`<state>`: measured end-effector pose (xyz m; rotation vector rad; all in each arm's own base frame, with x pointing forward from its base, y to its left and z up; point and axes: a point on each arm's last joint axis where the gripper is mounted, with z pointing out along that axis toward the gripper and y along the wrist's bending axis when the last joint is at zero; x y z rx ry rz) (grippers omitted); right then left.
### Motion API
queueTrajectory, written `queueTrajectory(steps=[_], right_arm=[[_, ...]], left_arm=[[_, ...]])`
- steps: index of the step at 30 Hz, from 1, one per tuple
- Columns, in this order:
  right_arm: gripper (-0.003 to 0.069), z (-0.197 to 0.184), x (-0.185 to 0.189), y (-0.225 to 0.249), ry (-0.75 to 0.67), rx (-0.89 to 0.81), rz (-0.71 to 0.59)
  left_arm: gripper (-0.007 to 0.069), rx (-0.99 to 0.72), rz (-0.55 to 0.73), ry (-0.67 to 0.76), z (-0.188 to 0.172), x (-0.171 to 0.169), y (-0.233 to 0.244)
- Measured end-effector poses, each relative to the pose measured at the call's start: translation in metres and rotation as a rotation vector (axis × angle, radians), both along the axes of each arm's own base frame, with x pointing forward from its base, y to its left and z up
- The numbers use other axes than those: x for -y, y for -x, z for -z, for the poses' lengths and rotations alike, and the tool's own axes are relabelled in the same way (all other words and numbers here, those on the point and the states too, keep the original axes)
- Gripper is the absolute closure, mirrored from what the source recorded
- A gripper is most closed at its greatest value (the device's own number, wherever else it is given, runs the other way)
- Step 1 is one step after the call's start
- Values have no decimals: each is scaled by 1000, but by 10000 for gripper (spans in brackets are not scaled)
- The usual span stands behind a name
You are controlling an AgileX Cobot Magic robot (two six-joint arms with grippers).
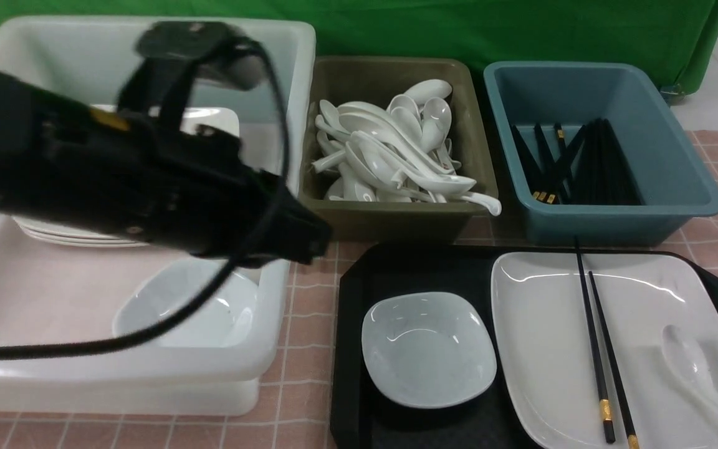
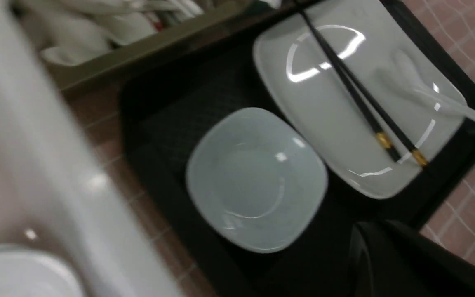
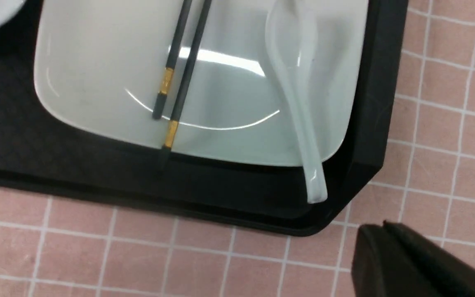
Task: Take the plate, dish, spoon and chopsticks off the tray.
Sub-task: Use the right arm to grab a soup spoon from the plate
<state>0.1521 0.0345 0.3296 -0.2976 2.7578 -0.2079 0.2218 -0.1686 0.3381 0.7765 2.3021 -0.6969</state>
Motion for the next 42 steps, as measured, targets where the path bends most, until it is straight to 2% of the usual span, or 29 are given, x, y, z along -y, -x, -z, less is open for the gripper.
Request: queueTrajectory(steps=[4, 7, 10, 12, 15, 16, 17, 18, 21, 24, 29, 34, 36, 39, 42], right_arm=[[629, 28, 1, -34, 26, -147, 42], [629, 57, 10, -66, -65, -239, 87], [603, 81, 19, -87, -149, -288, 100], [531, 98, 25, -100, -171, -317, 111], [343, 120, 32, -114, -174, -340, 115], [331, 123, 32, -116, -174, -343, 116], [237, 134, 33, -121, -174, -355, 117], [200, 140, 33, -124, -172, -363, 114], [155, 158, 33, -131, -170, -390, 106], [174, 171, 33, -135, -168, -425, 108], [439, 175, 32, -137, -173, -438, 109], [429, 157, 31, -140, -180, -462, 97], [429, 135, 26, -143, -200, -427, 84], [429, 84, 4, -152, -273, -256, 19], [429, 35, -33, -164, -374, -75, -110]], left_arm=[[636, -4, 150, -34, 4, 50, 6], [636, -18, 243, -52, 11, 87, 10], [636, -35, 292, -69, 19, 109, 10], [634, -58, 325, -94, 26, 122, 9], [630, -79, 347, -118, 34, 136, 1], [630, -83, 348, -121, 36, 137, 0], [630, -76, 349, -127, 38, 142, -5], [630, -72, 350, -134, 40, 144, -8], [630, -67, 353, -155, 46, 148, -12], [629, -57, 356, -180, 50, 149, -15], [629, -40, 362, -201, 52, 148, -16], [629, -18, 355, -239, 48, 146, -19], [629, 1, 345, -272, 44, 144, -22], [629, 29, 284, -325, 28, 131, -33], [629, 50, 186, -308, 7, 105, -50]])
